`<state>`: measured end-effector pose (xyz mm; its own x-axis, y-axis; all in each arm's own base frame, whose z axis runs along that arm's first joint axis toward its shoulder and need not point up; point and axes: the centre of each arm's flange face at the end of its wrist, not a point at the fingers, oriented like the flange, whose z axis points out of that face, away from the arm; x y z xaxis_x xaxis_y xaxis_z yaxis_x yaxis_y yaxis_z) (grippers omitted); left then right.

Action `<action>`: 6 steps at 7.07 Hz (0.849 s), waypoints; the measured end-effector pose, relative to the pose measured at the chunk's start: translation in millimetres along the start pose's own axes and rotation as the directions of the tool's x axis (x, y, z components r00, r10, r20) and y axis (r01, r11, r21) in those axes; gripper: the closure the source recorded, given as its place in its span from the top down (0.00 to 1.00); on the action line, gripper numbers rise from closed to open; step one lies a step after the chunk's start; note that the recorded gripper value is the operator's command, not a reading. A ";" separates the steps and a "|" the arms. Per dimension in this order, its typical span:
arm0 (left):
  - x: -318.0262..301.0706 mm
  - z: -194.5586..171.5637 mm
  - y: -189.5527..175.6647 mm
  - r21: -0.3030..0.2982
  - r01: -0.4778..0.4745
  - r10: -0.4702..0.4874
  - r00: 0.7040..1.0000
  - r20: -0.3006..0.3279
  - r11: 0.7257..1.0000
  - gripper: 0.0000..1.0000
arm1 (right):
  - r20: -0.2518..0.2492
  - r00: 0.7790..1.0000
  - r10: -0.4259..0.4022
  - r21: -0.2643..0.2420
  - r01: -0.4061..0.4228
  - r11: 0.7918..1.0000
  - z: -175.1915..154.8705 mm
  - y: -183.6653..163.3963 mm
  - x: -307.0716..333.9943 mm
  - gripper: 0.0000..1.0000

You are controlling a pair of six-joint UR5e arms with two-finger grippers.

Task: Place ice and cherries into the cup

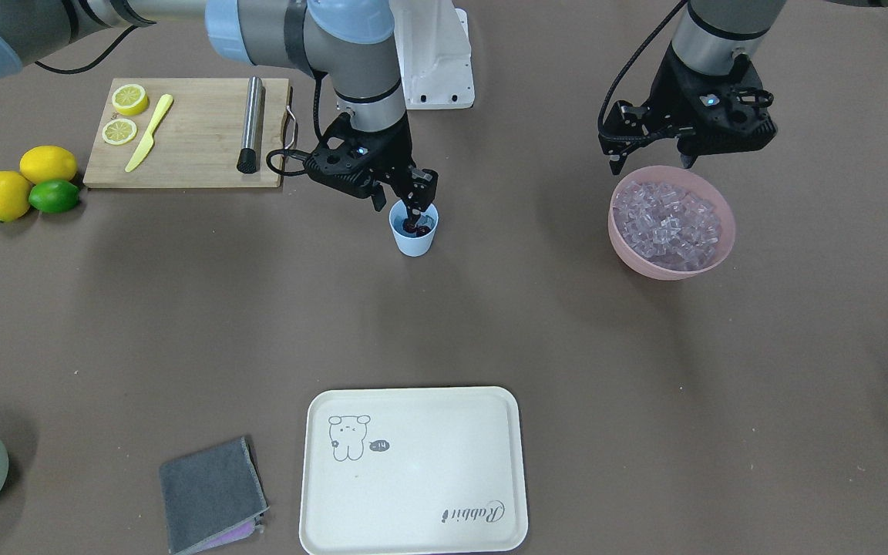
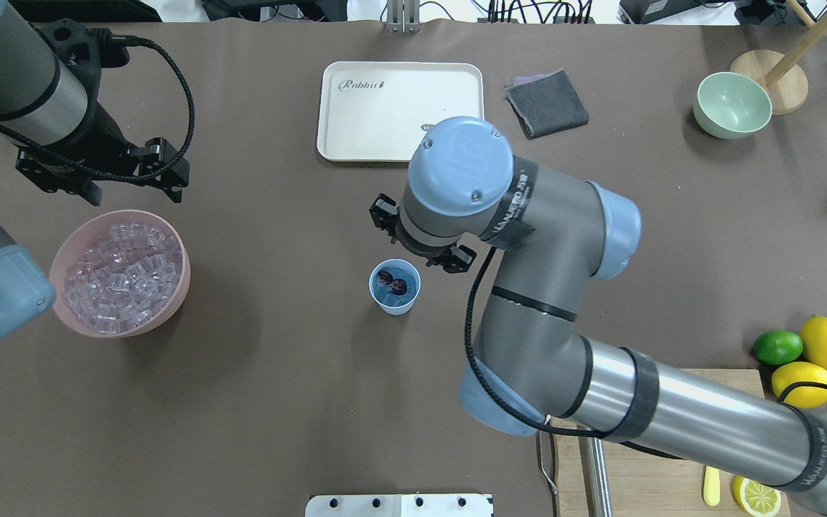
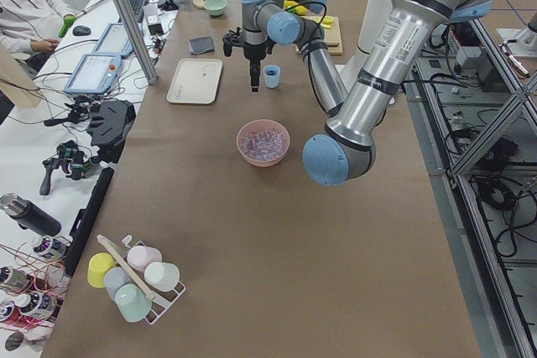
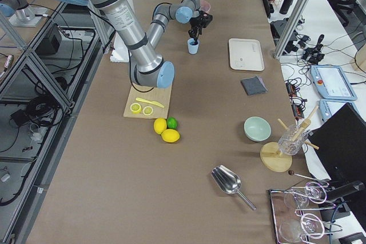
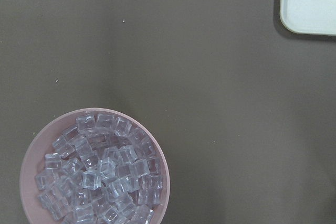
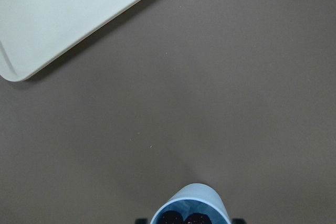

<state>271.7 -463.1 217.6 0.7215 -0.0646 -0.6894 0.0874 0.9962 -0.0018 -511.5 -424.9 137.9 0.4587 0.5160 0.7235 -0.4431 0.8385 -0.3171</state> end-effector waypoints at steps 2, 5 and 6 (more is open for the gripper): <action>-19.3 -8.5 -20.4 0.025 0.007 -0.007 1.000 0.013 1.000 0.98 | -0.026 0.997 -0.070 -0.032 0.069 0.997 -59.9 -99.5 66.1 1.00; -155.9 -43.2 -65.7 0.027 -0.144 0.144 0.989 0.023 0.989 0.98 | -0.107 0.902 -0.419 -0.074 0.413 0.908 -117.3 -283.6 232.8 1.00; -234.8 -49.4 -66.5 0.011 -0.201 0.201 0.979 0.024 0.979 0.98 | -0.141 0.828 -0.543 -0.094 0.535 0.840 -134.8 -334.6 313.9 1.00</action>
<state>62.5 -511.2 343.9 0.7407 0.1355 -0.6581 -0.0517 0.9880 0.1452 -115.4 -519.9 388.5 0.7291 -0.0037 0.6844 -0.0542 0.9965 0.0630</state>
